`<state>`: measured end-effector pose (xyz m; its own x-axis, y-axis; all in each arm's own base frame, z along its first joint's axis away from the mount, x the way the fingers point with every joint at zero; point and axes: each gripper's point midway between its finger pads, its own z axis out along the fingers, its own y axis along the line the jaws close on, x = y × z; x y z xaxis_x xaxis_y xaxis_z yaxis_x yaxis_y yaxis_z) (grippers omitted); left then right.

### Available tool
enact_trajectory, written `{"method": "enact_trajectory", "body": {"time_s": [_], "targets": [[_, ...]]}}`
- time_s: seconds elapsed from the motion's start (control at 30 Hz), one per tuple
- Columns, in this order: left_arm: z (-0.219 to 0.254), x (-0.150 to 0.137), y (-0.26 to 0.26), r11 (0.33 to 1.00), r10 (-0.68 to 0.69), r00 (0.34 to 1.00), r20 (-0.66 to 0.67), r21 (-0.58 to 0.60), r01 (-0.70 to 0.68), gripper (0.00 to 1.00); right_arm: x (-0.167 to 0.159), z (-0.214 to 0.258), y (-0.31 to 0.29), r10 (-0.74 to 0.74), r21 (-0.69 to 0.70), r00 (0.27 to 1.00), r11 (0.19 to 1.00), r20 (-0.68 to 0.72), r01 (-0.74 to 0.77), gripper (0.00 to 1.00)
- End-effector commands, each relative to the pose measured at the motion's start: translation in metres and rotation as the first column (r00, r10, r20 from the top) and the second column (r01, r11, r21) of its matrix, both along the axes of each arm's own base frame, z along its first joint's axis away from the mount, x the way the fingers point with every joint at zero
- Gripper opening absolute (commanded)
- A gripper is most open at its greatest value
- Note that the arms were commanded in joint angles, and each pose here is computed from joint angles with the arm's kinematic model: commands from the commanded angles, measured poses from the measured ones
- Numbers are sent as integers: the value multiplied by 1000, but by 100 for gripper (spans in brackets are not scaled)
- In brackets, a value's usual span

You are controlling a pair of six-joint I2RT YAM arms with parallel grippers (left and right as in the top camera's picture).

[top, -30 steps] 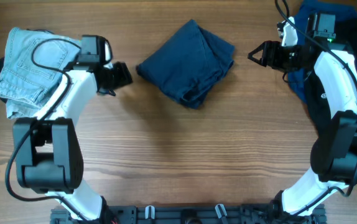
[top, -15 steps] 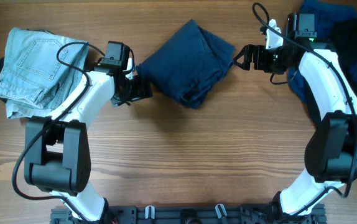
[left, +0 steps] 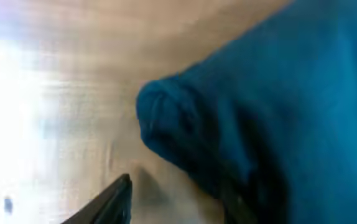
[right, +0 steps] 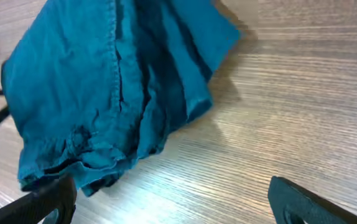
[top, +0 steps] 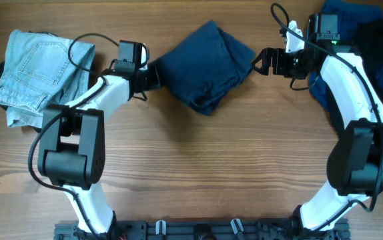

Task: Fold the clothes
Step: 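Grasp the folded navy shorts bundle with the left gripper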

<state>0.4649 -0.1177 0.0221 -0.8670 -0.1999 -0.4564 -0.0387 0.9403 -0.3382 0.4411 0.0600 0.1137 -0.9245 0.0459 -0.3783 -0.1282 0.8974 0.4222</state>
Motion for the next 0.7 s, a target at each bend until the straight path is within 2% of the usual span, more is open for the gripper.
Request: {"method": "enact_trajectory", "body": {"time_s": [0.0, 0.07, 0.13, 0.2, 0.27, 0.33, 0.4, 0.47, 0.5, 0.57, 0.67], "targets": [[8, 34, -2, 1000, 17, 989, 150, 1, -17, 48, -2, -5, -1, 5, -10, 1000, 1000, -11, -5, 100], [14, 65, 7, 996, 70, 953, 294, 28, -82, 55, -3, -6, -1, 5, -10, 1000, 1000, -15, -5, 100], [25, 81, 12, 994, 89, 924, 372, 26, -106, 56, -4, -6, -2, 4, -13, 1000, 1000, -20, -4, 99], [46, 74, 4, 995, -11, 926, 377, 91, -25, 56, -2, -6, -5, -7, -15, 1000, 1000, -14, 7, 100], [82, 58, -12, 979, -148, 908, 392, 186, 79, 62, -1, -5, -13, -25, -15, 1000, 1000, -11, 24, 100], [128, 36, -39, 950, -279, 858, 432, 258, 178, 74, 1, -4, -35, -140, 8, 989, 990, -49, 140, 100], [165, 18, -65, 931, -346, 804, 483, 280, 232, 86, -2, -5, -62, -241, 26, 967, 969, -86, 244, 100], [173, 7, -84, 912, -399, 774, 492, 301, 278, 93, -6, -7, -78, -278, 25, 955, 959, -104, 282, 100], [162, -5, -105, 859, -499, 737, 456, 370, 353, 95, -9, -8, -91, -308, 25, 944, 949, -118, 313, 100], [137, -17, -125, 788, -594, 706, 385, 453, 416, 98, -11, -8, -98, -342, 32, 930, 936, -134, 349, 100], [108, -35, -160, 649, -734, 611, 296, 572, 503, 100, -11, -8, -97, -340, 39, 931, 937, -134, 347, 100]]}}
